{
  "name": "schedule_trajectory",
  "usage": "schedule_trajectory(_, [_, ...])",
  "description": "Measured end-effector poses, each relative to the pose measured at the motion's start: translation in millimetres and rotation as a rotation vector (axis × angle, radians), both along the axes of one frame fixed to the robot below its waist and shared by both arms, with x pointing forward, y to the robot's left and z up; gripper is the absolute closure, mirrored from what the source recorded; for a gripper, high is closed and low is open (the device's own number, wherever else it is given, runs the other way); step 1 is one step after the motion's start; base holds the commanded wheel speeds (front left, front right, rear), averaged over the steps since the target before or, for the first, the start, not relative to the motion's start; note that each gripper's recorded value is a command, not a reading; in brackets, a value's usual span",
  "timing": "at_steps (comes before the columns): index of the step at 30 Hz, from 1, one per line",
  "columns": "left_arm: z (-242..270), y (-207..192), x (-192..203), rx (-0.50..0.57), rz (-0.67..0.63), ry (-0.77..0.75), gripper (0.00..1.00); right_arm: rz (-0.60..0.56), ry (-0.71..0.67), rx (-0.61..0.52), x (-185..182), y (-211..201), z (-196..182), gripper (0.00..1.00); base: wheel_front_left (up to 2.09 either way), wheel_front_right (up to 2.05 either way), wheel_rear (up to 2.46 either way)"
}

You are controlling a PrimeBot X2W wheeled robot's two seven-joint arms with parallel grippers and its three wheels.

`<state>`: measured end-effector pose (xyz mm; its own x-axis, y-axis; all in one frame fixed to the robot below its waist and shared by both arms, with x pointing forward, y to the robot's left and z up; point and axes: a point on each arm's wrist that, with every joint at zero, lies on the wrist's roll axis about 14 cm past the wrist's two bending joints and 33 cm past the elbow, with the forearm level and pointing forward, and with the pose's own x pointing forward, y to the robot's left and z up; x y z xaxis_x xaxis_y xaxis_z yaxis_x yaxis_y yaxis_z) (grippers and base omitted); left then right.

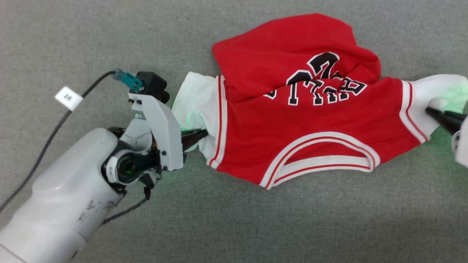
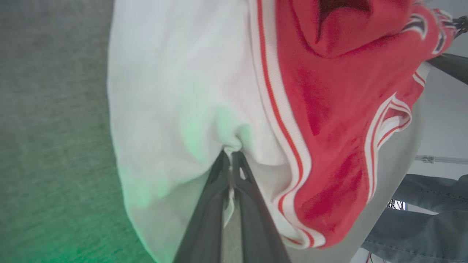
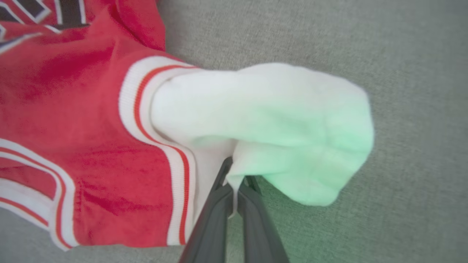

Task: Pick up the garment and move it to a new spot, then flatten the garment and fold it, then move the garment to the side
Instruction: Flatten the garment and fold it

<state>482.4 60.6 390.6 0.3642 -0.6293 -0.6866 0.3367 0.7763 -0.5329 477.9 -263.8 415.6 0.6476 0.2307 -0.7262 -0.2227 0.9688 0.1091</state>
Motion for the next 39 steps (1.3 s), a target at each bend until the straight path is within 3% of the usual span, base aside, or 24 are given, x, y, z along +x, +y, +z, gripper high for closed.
schedule_trajectory(10, [92,30,39,-0.109,0.171,-0.311,1.00,-0.033,-0.272,0.104,36,4,76,1.00,0.00,0.00,0.00])
schedule_trajectory(16, [156,43,85,-0.179,0.299,-0.468,1.00,-0.073,-0.465,0.232,85,25,132,1.00,0.00,0.00,0.00])
schedule_trajectory(22, [185,65,144,-0.076,0.407,-0.610,1.00,-0.138,-0.657,0.319,140,34,190,1.00,0.00,0.00,0.00])
schedule_trajectory(26, [226,72,186,-0.090,0.495,-0.749,1.00,-0.197,-0.800,0.359,173,30,234,1.00,0.00,0.00,0.00])
schedule_trajectory(34, [325,92,231,-0.278,0.693,-1.075,1.00,-0.278,-1.038,0.406,205,20,306,1.00,0.00,0.00,0.00])
schedule_trajectory(36, [340,92,231,-0.352,0.722,-1.102,1.00,-0.287,-1.075,0.403,204,17,319,1.00,0.00,0.00,0.00])
schedule_trajectory(39, [340,87,229,-0.372,0.706,-1.100,1.00,-0.283,-1.088,0.388,202,16,326,1.00,0.00,0.00,0.00])
